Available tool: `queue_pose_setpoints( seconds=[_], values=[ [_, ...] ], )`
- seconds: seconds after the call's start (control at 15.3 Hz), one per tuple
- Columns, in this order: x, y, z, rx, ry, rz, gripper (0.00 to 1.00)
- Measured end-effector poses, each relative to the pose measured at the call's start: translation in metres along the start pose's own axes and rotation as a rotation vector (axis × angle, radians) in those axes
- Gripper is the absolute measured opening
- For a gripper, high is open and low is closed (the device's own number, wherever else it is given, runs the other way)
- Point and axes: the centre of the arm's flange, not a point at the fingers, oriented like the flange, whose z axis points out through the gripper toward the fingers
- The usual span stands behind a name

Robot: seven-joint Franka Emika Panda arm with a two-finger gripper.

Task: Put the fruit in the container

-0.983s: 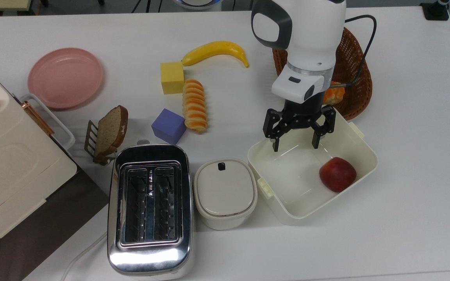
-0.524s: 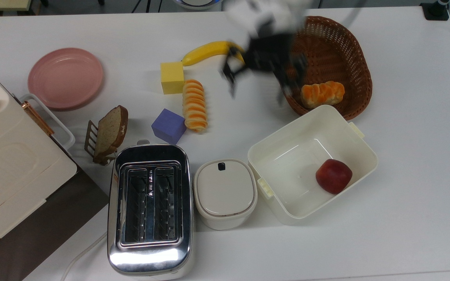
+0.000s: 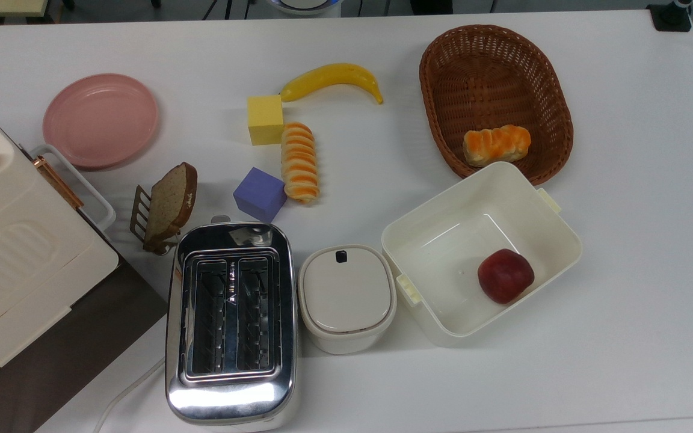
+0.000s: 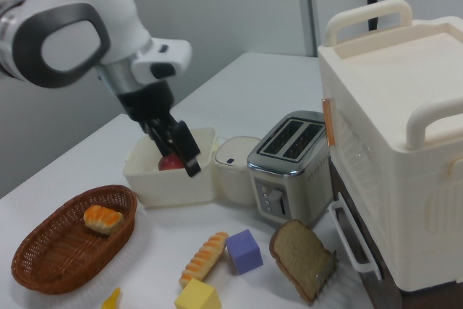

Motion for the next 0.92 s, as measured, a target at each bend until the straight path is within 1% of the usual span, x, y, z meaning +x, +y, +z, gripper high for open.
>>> queue_pose_setpoints(
  seconds=[0.13,0.92],
  values=[
    [0.002,0.012,0.005,-0.001,-0.01,0.022,1.0],
    [0.006,-0.007,0.023,-0.007,-0.041,-0.009,1.0]
  ],
)
